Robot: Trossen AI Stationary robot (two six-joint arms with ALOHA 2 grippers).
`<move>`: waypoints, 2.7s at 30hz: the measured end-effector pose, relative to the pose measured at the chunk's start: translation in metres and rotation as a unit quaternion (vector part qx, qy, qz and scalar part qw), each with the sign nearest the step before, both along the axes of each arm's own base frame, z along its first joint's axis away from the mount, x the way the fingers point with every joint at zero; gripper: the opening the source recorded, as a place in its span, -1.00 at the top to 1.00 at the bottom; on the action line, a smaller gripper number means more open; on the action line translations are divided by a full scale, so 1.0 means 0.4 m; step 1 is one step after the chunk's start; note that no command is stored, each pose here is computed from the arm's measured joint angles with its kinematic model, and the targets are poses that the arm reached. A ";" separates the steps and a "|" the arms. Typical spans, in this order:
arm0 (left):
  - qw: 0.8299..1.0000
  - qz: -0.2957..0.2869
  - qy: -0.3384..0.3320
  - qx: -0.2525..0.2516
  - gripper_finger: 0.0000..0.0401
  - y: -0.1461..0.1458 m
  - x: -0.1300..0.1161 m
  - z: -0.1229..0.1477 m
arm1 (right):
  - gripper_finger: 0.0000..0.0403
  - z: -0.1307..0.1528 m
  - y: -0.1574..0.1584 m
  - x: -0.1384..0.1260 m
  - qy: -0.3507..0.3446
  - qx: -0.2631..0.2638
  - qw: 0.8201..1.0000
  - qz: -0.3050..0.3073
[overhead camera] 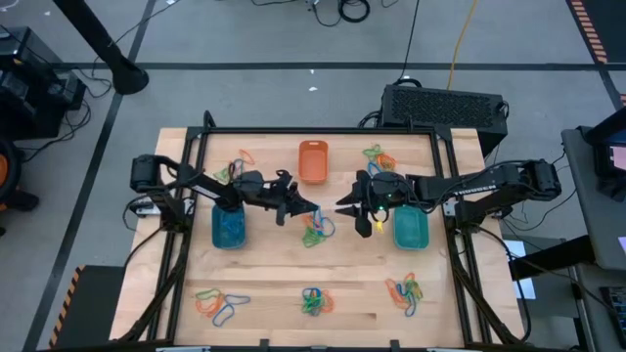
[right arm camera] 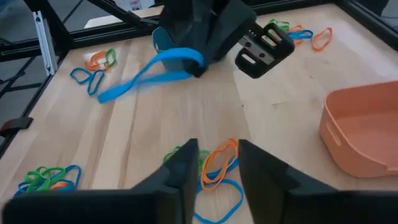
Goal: Sort rubber bands into baskets
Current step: Put the blue rubber band into the blue bin
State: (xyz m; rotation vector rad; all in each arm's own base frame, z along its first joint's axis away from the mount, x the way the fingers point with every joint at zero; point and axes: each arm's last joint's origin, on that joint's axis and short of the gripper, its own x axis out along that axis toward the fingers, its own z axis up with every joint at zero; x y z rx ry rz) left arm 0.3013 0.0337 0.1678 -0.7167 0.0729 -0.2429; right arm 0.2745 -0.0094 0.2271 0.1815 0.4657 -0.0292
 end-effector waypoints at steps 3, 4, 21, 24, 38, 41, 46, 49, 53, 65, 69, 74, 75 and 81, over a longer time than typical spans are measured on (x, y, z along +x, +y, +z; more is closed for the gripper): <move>0.999 -0.017 0.041 -0.007 1.00 0.000 -0.017 0.021 | 0.28 0.000 0.000 0.000 0.000 -0.009 1.000 0.005; 0.998 -0.017 0.061 -0.010 1.00 -0.001 -0.026 0.029 | 0.24 0.000 0.000 0.000 0.000 -0.012 1.000 0.006; 0.878 0.190 0.440 -0.002 1.00 -0.091 -0.406 0.155 | 0.10 -0.004 0.002 -0.002 0.008 -0.033 0.999 0.020; 0.849 0.220 0.480 -0.017 1.00 -0.097 -0.449 0.147 | 0.10 -0.007 0.002 -0.004 0.016 -0.032 0.999 0.020; 0.754 0.238 0.612 0.016 1.00 -0.110 -0.446 0.089 | 0.10 -0.008 0.002 -0.004 0.018 -0.031 0.999 0.020; 0.742 0.235 0.628 0.029 1.00 -0.112 -0.436 0.077 | 0.10 -0.008 0.002 -0.004 0.018 -0.030 0.999 0.020; 0.722 0.229 0.651 0.048 0.94 -0.114 -0.421 0.059 | 0.10 -0.008 0.002 -0.004 0.018 -0.030 0.999 0.020; 0.714 0.210 0.665 0.065 0.85 -0.116 -0.413 0.049 | 0.10 -0.008 0.002 -0.004 0.018 -0.030 0.999 0.020; 0.715 0.196 0.666 0.080 0.75 -0.118 -0.401 0.041 | 0.10 -0.008 0.002 -0.004 0.018 -0.030 0.999 0.020; 0.724 0.157 0.667 0.079 0.61 -0.119 -0.394 0.042 | 0.10 -0.008 0.002 -0.004 0.018 -0.030 0.999 0.019; 0.708 0.149 0.686 0.074 0.61 -0.118 -0.401 0.073 | 0.10 -0.008 0.000 -0.004 0.019 -0.037 0.999 0.007; 0.694 0.166 0.694 0.094 0.61 -0.114 -0.403 0.139 | 0.10 -0.008 -0.004 -0.004 0.020 -0.050 0.998 -0.018; 0.693 0.174 0.692 0.102 0.61 -0.113 -0.403 0.153 | 0.10 -0.008 -0.005 -0.004 0.020 -0.050 0.998 -0.019; 0.727 0.215 0.634 0.153 0.61 -0.106 -0.377 0.209 | 0.10 -0.008 -0.006 -0.004 0.021 -0.054 0.998 -0.030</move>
